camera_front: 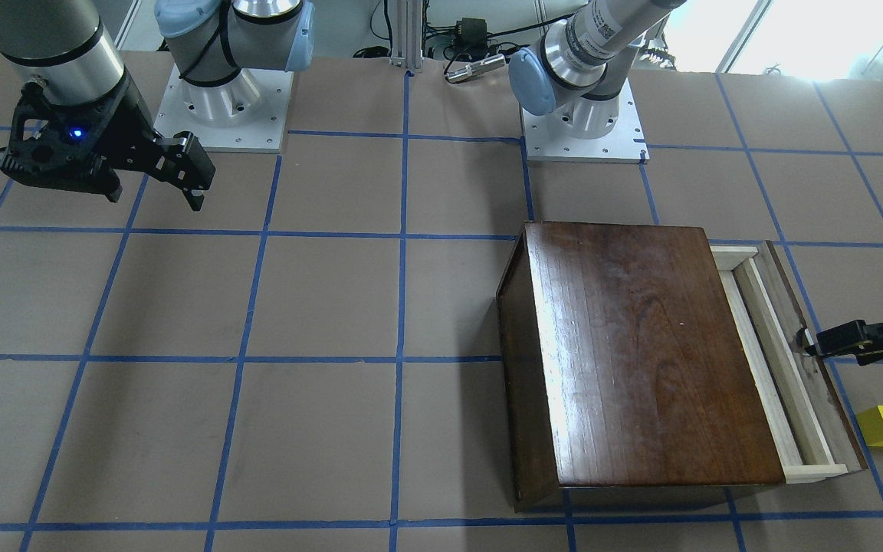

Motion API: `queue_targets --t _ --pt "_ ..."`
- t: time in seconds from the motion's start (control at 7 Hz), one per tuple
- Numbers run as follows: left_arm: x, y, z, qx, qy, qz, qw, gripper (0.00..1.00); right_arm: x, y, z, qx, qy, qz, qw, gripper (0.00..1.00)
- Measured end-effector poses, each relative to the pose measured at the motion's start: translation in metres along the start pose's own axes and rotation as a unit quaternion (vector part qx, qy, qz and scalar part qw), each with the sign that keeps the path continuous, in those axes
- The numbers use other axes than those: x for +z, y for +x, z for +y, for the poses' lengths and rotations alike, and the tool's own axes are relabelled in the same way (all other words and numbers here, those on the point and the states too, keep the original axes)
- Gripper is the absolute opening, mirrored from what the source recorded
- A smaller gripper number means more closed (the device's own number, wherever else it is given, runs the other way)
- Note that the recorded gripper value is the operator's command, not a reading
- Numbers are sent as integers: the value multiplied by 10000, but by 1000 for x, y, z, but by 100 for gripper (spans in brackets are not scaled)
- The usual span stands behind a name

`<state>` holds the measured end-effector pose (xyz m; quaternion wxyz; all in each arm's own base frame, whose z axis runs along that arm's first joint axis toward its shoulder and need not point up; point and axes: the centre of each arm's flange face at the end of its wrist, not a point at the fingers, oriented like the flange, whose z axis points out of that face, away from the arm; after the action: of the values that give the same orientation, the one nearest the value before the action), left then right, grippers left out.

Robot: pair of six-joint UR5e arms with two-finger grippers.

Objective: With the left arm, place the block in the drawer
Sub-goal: 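Pull the drawer farther out with the left gripper, then release the handle, then move the open left gripper over the yellow cube and lower onto it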

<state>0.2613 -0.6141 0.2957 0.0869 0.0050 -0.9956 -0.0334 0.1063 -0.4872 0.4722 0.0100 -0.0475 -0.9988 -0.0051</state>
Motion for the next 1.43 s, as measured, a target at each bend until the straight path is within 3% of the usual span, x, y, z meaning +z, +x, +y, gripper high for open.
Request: queue_targets --t 1.43 --pt "-8 -5 2 28 -35 -180 9998 100 0 0 0 0 0 0 10000 100"
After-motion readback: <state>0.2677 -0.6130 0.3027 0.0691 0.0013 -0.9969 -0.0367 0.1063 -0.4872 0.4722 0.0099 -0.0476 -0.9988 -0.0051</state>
